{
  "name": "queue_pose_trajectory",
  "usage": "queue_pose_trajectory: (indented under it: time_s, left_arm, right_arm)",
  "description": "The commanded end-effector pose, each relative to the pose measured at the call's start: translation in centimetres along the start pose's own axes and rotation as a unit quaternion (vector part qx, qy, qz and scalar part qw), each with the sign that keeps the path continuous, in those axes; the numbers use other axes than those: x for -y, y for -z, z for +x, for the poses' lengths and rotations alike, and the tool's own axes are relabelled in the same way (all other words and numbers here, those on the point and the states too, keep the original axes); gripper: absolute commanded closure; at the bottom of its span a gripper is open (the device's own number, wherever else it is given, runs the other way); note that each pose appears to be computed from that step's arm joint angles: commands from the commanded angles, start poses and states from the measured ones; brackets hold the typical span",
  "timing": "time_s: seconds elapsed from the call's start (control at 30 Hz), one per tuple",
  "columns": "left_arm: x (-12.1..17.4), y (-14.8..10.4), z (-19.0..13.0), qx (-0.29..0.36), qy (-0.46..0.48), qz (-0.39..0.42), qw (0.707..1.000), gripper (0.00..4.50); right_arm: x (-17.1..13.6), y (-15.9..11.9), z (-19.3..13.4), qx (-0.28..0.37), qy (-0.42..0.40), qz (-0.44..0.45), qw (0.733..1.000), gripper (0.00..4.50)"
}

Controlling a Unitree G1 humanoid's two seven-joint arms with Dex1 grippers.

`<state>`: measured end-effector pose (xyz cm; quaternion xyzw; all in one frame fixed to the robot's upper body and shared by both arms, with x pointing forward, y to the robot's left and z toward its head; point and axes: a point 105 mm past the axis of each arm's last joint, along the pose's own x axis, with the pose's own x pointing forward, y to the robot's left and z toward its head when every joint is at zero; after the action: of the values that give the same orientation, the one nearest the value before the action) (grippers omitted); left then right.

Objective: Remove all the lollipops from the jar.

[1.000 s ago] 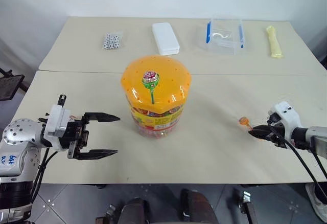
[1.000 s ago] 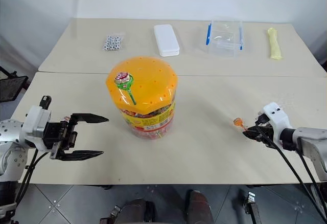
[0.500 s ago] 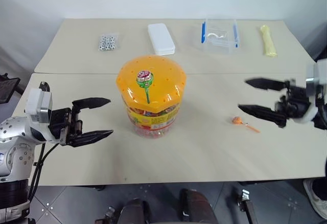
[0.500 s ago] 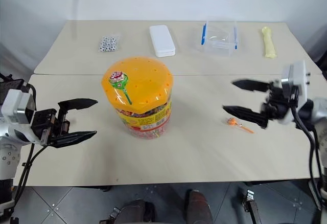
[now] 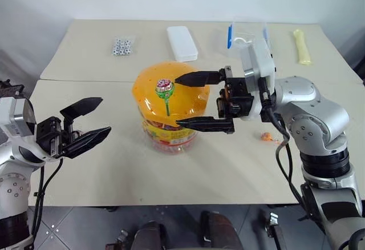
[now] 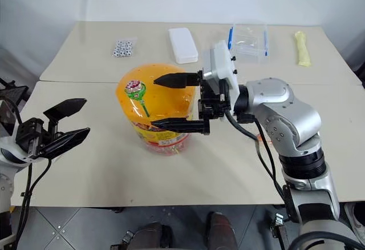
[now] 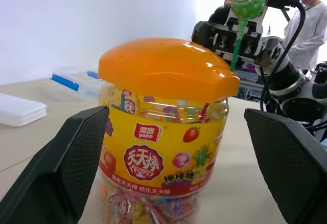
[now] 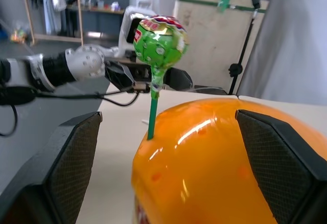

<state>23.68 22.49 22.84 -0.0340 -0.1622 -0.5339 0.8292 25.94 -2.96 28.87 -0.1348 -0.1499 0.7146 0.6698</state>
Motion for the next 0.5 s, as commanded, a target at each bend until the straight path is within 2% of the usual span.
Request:
queue_pose_trajectory:
  time_s: [0.03,0.13,0.4,0.5]
  left_arm:
    - [0.8,0.2,0.3,-0.011,0.018,0.011,1.000,0.00]
    - [0.7,0.3,0.4,-0.010,0.020,0.007,1.000,0.00]
    - [0.3,0.2,0.7,-0.008,0.026,0.012,1.000,0.00]
    - [0.2,-0.4,1.2,0.012,0.032,0.021,0.999,0.00]
  right_arm:
    - [-0.2,0.8,1.3,-0.022,-0.025,-0.006,0.999,0.12]
    - [-0.3,0.6,2.0,-0.022,-0.041,-0.010,0.999,0.74]
    - [-0.5,-0.1,2.6,-0.010,-0.057,-0.022,0.998,3.46]
    - [-0.5,-0.8,2.3,0.026,-0.057,-0.009,0.998,4.47]
